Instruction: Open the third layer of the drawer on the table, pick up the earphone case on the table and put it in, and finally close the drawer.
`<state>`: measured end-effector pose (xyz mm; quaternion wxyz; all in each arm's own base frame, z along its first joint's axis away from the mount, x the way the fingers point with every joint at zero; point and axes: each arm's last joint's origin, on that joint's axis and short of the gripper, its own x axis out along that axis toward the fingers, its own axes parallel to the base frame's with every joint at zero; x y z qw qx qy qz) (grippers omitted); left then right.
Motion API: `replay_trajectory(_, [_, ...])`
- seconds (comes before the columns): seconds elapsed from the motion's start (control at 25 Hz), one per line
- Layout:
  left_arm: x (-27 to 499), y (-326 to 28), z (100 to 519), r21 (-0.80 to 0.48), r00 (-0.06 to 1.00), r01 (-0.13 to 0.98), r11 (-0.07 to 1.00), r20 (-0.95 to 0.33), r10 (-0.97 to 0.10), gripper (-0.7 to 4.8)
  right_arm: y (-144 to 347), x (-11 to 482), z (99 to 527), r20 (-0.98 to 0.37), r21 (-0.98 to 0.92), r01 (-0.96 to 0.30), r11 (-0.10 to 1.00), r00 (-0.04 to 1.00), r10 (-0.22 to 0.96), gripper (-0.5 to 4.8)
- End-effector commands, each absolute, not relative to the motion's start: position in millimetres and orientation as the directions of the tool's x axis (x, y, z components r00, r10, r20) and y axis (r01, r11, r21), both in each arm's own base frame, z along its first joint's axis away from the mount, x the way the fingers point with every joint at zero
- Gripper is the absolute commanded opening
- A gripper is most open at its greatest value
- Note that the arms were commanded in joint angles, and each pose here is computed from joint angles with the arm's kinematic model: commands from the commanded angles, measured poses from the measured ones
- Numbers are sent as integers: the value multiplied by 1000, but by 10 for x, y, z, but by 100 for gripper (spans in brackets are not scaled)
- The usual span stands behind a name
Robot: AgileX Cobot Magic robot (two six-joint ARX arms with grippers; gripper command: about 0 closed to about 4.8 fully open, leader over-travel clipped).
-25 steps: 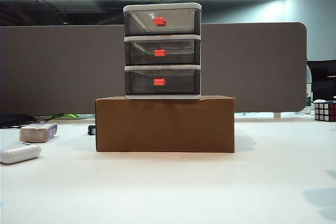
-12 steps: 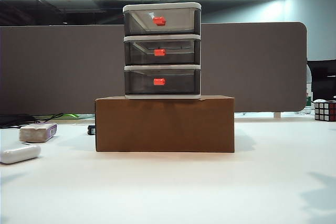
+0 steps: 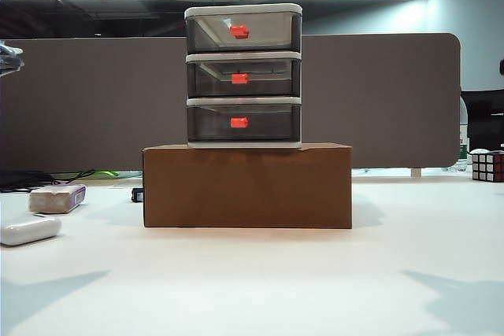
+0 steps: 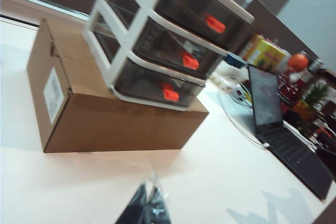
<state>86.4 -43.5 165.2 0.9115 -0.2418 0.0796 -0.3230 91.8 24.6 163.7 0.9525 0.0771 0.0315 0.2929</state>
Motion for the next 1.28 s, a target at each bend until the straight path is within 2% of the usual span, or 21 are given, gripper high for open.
replay_trajectory(0.04, [843, -491, 1674, -442, 769, 579, 685, 18, -639, -5, 251, 919, 1650, 12, 233, -560, 795, 819, 573, -5])
replay_trajectory(0.2, [825, -601, 1661, -351, 745, 623, 699, -7, -667, 3, 283, 909, 1686, 37, 226, -593, 773, 798, 602, -5])
replay_trajectory(0.36, [834, -774, 1713, -235, 775, 620, 749, 31, -632, 105, 330, 894, 1734, 57, 230, -575, 785, 814, 579, -5])
replay_trajectory(0.44, [861, -883, 1696, -208, 784, 610, 765, 13, -621, 131, 366, 883, 1768, 54, 232, -573, 786, 814, 578, -6])
replay_trajectory(0.76, [1036, -1115, 1625, -199, 795, 591, 782, -24, -607, 130, 448, 921, 1940, -8, 138, -540, 831, 838, 546, -6])
replay_trajectory(0.96, [1293, -1432, 1686, -158, 772, 621, 768, -50, -634, 130, 530, 1064, 2034, -107, 135, -547, 826, 821, 561, -5])
replay_trajectory(1.04, [1400, -1555, 1727, -160, 775, 619, 769, -40, -631, 129, 591, 1145, 2078, -124, 106, -604, 790, 780, 613, -5])
replay_trajectory(1.28, [1598, -1775, 1760, -159, 788, 599, 785, -60, -613, 129, 683, 1280, 2142, -66, 75, -687, 723, 720, 691, -5])
